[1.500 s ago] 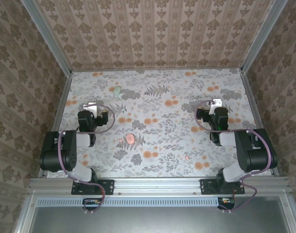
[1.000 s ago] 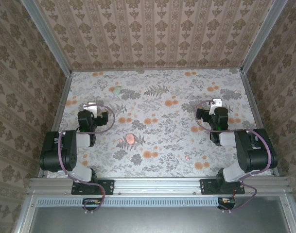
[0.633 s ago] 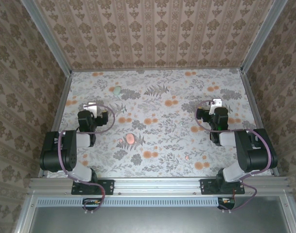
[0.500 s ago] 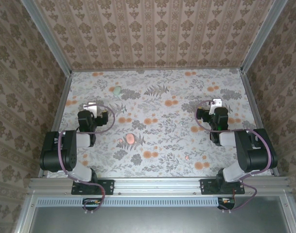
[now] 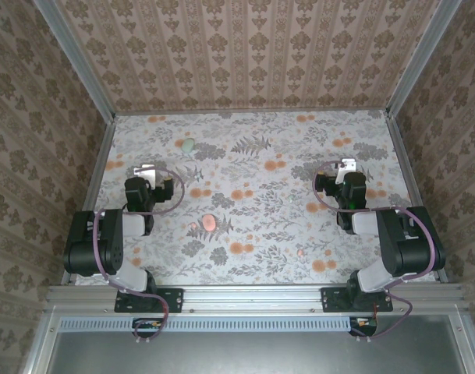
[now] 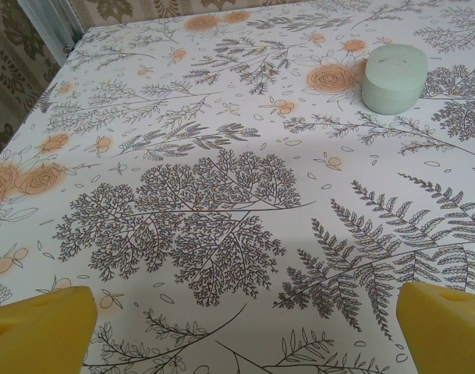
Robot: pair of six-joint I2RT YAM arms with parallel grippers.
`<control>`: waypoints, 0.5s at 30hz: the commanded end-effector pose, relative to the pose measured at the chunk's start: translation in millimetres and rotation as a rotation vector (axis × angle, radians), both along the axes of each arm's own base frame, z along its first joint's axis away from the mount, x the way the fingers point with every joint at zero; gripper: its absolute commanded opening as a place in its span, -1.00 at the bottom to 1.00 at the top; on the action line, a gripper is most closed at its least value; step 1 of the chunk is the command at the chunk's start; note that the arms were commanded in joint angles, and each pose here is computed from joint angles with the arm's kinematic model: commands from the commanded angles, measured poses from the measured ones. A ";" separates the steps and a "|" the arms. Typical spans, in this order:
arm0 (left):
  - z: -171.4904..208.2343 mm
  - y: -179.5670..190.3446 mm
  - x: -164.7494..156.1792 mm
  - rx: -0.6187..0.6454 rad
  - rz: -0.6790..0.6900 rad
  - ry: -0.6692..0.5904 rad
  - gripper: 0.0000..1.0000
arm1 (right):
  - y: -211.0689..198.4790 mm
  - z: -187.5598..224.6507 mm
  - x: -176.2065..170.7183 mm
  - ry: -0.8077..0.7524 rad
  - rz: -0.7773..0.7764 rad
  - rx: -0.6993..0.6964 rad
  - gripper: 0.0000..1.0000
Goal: Insert the wireless bluetooth earbuds into the charging case
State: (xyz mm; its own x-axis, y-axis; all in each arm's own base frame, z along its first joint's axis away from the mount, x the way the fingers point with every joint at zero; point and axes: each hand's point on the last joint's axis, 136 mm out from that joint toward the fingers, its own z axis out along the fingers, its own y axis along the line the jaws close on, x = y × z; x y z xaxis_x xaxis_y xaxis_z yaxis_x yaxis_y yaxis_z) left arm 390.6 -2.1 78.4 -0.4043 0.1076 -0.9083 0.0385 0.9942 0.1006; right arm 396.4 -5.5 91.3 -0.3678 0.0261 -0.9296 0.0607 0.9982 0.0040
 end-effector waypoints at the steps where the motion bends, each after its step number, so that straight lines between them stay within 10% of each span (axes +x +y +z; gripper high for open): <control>1: 15.1 -3.9 8.9 -0.013 -0.015 -0.050 1.00 | 1.6 6.5 4.0 -0.026 0.006 0.003 1.00; 15: 30.8 -13.0 2.6 0.018 -0.046 -0.073 1.00 | 0.8 9.2 2.7 -0.035 0.002 0.002 1.00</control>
